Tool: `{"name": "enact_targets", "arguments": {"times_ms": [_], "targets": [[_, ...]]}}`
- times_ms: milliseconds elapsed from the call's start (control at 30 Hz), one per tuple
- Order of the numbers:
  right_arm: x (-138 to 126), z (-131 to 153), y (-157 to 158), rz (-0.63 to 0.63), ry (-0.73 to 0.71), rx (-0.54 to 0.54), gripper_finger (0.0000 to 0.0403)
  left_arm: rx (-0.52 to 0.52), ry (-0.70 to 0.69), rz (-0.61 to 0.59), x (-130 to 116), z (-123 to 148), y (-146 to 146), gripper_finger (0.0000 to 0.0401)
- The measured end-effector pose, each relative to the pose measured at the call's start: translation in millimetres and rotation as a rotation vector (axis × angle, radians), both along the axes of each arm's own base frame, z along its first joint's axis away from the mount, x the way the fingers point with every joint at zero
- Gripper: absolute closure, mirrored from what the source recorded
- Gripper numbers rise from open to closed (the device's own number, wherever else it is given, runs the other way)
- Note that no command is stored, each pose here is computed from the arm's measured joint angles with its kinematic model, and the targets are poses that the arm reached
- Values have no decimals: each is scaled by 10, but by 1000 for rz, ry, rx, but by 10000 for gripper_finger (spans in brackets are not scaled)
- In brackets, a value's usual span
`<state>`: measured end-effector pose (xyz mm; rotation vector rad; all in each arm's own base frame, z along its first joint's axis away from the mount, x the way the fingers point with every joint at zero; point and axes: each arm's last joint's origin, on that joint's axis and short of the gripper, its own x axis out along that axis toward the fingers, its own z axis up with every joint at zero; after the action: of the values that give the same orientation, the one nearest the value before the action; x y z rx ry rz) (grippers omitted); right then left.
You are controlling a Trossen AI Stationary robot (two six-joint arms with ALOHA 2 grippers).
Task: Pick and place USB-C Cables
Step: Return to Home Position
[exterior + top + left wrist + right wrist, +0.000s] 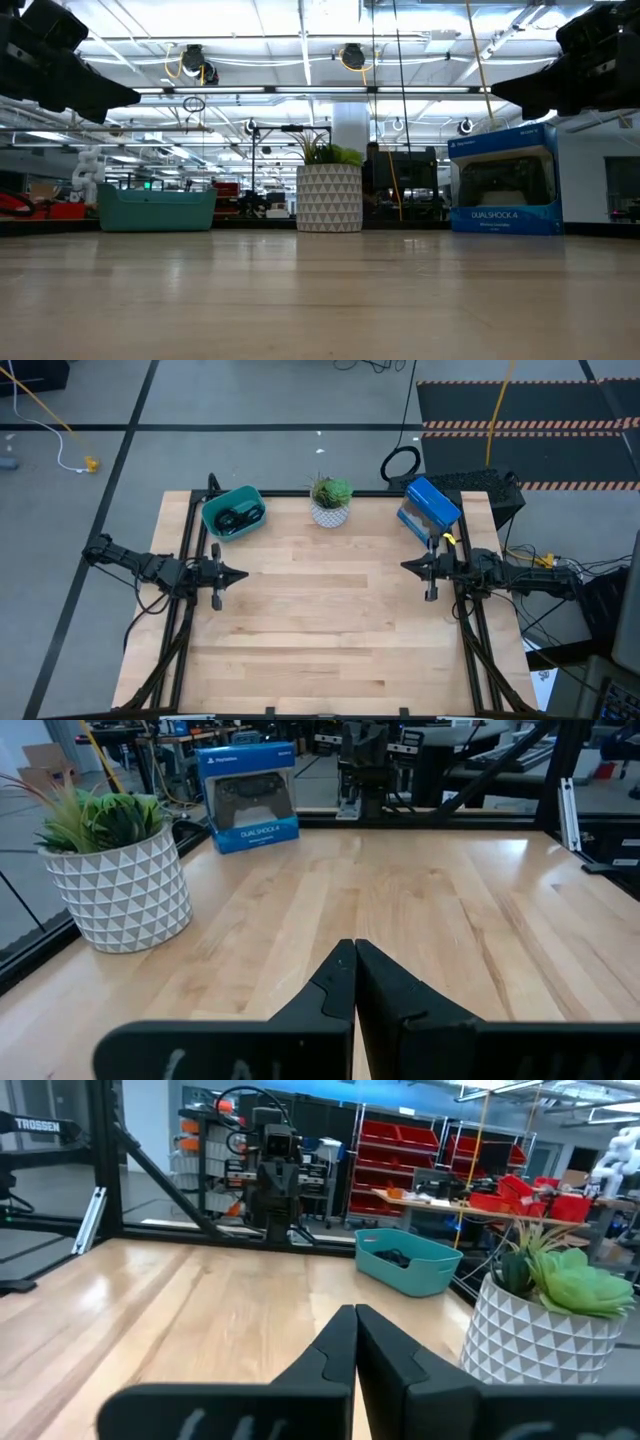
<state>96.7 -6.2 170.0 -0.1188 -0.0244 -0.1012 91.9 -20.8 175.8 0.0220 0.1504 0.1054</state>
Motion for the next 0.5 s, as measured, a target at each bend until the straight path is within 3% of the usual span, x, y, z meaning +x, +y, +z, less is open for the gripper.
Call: {"name": "enact_targets", "arguments": {"times_ms": [500], "targets": [[0,0,0,1,-1,28,403,27,-17,-14,3,21,-4,398]]}}
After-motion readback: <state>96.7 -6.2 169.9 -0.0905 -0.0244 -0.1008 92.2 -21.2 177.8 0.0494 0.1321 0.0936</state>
